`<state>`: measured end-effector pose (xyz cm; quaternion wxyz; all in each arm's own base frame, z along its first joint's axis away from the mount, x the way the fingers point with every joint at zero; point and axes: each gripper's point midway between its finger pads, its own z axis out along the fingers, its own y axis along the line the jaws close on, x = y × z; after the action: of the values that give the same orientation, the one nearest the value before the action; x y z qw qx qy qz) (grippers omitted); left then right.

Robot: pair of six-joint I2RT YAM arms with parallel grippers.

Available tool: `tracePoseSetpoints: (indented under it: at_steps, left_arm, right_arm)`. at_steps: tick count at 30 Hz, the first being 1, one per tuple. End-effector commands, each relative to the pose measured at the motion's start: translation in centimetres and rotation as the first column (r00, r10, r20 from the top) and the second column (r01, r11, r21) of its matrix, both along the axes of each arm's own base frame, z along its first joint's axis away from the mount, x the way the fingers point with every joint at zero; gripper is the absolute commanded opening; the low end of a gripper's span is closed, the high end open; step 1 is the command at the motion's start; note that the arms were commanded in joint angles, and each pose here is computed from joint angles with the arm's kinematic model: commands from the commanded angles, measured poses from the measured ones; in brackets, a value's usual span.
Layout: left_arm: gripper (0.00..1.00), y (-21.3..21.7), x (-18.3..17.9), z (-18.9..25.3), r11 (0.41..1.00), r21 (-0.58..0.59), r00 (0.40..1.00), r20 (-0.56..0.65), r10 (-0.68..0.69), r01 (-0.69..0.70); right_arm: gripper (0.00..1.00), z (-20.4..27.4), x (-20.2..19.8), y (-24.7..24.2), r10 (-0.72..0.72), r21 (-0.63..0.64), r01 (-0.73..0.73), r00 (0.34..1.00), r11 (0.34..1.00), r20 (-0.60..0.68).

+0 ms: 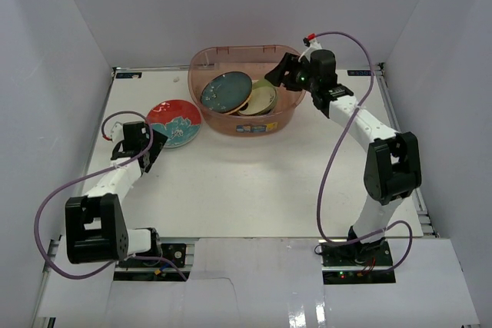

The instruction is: Place the plates into the plastic bin on the countertop

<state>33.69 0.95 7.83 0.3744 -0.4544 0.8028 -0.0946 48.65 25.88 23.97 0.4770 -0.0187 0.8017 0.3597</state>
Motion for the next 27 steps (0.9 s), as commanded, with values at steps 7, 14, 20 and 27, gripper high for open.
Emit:
tracePoseSetpoints:
  at_steps: [7, 14, 20, 27]
  left_arm:
    - [0.98, 1.7, 4.5, -2.5, 0.988, -0.113, 0.993, 0.036, 0.108, -0.103]
    - [0.61, 1.6, 6.8, -5.6, 0.971, -0.205, 0.990, 0.044, 0.131, -0.119]
    - [0.00, 3.4, 5.1, -7.4, 0.957, -0.229, 0.982, 0.013, 0.188, -0.180]
    - [0.00, 5.8, 2.6, -0.1, 0.961, -0.224, 0.952, 0.222, 0.212, -0.162]
  right_arm:
    - [0.74, 6.8, -6.3, -0.1, 0.130, 0.066, -0.148, 0.966, 0.987, 0.225]
    - [0.72, 6.6, -8.9, -0.8, 0.137, 0.088, -0.161, 0.962, 0.983, 0.238]
    - [0.72, 5.2, -10.2, -1.0, 0.143, 0.094, -0.166, 0.967, 0.982, 0.212]
    - [0.72, 5.4, -10.6, -0.4, 0.168, 0.104, -0.192, 0.965, 0.976, 0.203]
